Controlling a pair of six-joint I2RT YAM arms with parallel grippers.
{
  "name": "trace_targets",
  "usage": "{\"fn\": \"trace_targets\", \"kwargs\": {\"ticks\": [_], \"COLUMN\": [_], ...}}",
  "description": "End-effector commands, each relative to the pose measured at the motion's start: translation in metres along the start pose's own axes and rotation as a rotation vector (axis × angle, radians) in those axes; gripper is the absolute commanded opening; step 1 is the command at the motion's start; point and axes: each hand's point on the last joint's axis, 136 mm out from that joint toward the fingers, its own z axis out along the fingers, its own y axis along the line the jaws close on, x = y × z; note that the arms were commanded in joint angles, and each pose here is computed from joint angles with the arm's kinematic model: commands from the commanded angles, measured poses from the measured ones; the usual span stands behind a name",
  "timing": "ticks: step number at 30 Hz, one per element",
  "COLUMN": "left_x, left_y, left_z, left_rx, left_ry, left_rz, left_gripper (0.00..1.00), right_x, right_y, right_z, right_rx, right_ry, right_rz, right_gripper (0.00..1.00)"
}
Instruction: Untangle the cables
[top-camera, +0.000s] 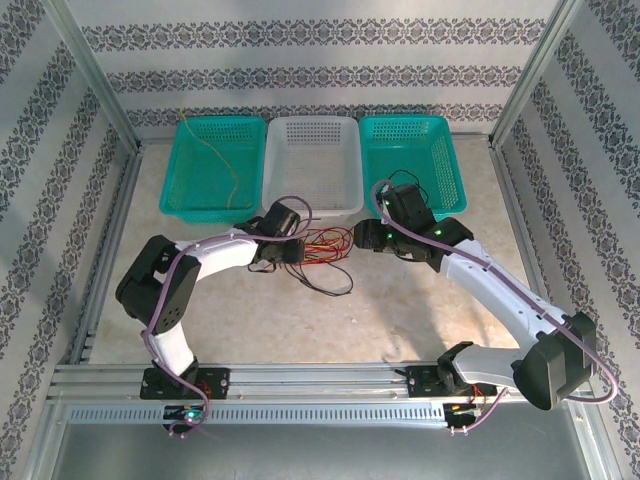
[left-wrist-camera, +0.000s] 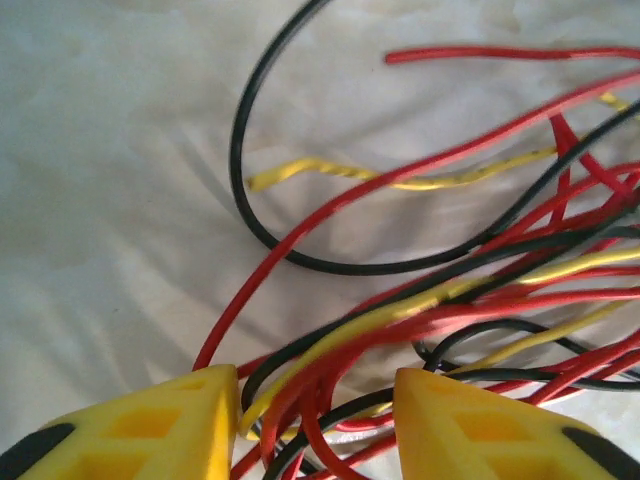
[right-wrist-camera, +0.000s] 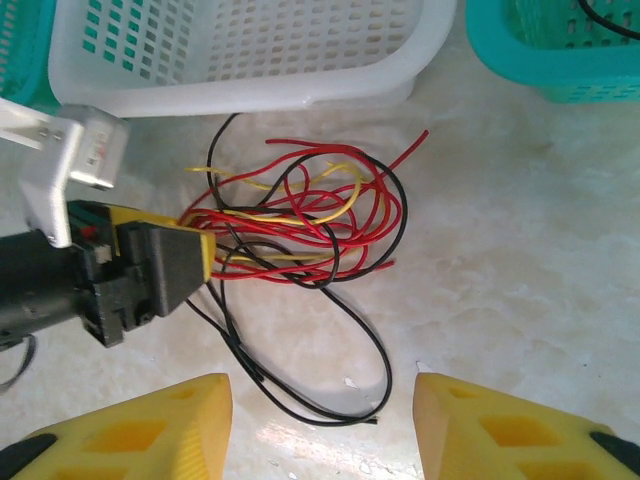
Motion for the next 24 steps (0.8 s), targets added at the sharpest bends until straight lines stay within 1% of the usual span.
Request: {"fn": "trace_targets", "kwargs": {"ticks": [1, 4, 6, 7, 10, 11, 12, 13, 14, 16, 17, 19, 21, 24], "left_x": [0.011, 0.020, 0.029, 0.035, 0.058, 0.064, 0.068, 0.072, 0.072, 0.066, 0.060, 0.044, 0.029, 0.012], "left_y": [-0.011, -0.023, -0.033, -0.040, -0.054, -0.057, -0.059, -0.061, -0.061, -0.058, -0.056, -0.052, -0.052, -0.039], "left_z": [-0.008, -0.025, -0.039, -0.046, -0.061, -0.064, -0.067, -0.070, -0.072, -0.077, -0.081, -0.089, -0.096, -0.090], "left_rx": [0.023, 0.068, 0.111, 0.145, 0.217, 0.236, 0.258, 0.275, 0.277, 0.259, 0.242, 0.208, 0.197, 0.109], "left_ry": [0.041, 0.039, 0.049, 0.058, 0.107, 0.131, 0.148, 0.159, 0.157, 0.120, 0.092, 0.034, -0.019, -0.063], "left_rz": [0.049, 0.084, 0.106, 0.117, 0.137, 0.128, 0.121, 0.108, 0.093, 0.078, 0.075, 0.072, 0.078, 0.093], "left_gripper": [0.33, 0.22, 0.16, 0.14, 0.15, 0.18, 0.24, 0.32, 0.41, 0.55, 0.60, 0.64, 0.66, 0.63], "right_x": [-0.019, -0.021, -0.023, -0.024, -0.021, -0.020, -0.018, -0.016, -0.014, -0.009, -0.007, -0.001, 0.005, 0.013], "right_y": [0.012, 0.012, 0.012, 0.012, 0.011, 0.011, 0.010, 0.011, 0.011, 0.011, 0.010, 0.009, 0.007, 0.003], "right_z": [-0.021, -0.027, -0.030, -0.031, -0.027, -0.024, -0.021, -0.018, -0.015, -0.011, -0.009, -0.005, -0.002, 0.001], "right_rx": [-0.025, -0.023, -0.022, -0.022, -0.024, -0.027, -0.027, -0.030, -0.033, -0.033, -0.030, -0.023, -0.011, 0.007], "right_ry": [-0.082, -0.100, -0.108, -0.110, -0.101, -0.093, -0.085, -0.076, -0.068, -0.054, -0.046, -0.024, -0.004, 0.014], "right_rz": [0.006, 0.008, 0.006, 0.004, 0.009, 0.013, 0.019, 0.023, 0.025, 0.027, 0.027, 0.024, 0.016, 0.011], "right_gripper": [0.50, 0.50, 0.50, 0.50, 0.50, 0.50, 0.50, 0.50, 0.50, 0.50, 0.50, 0.50, 0.50, 0.50]}}
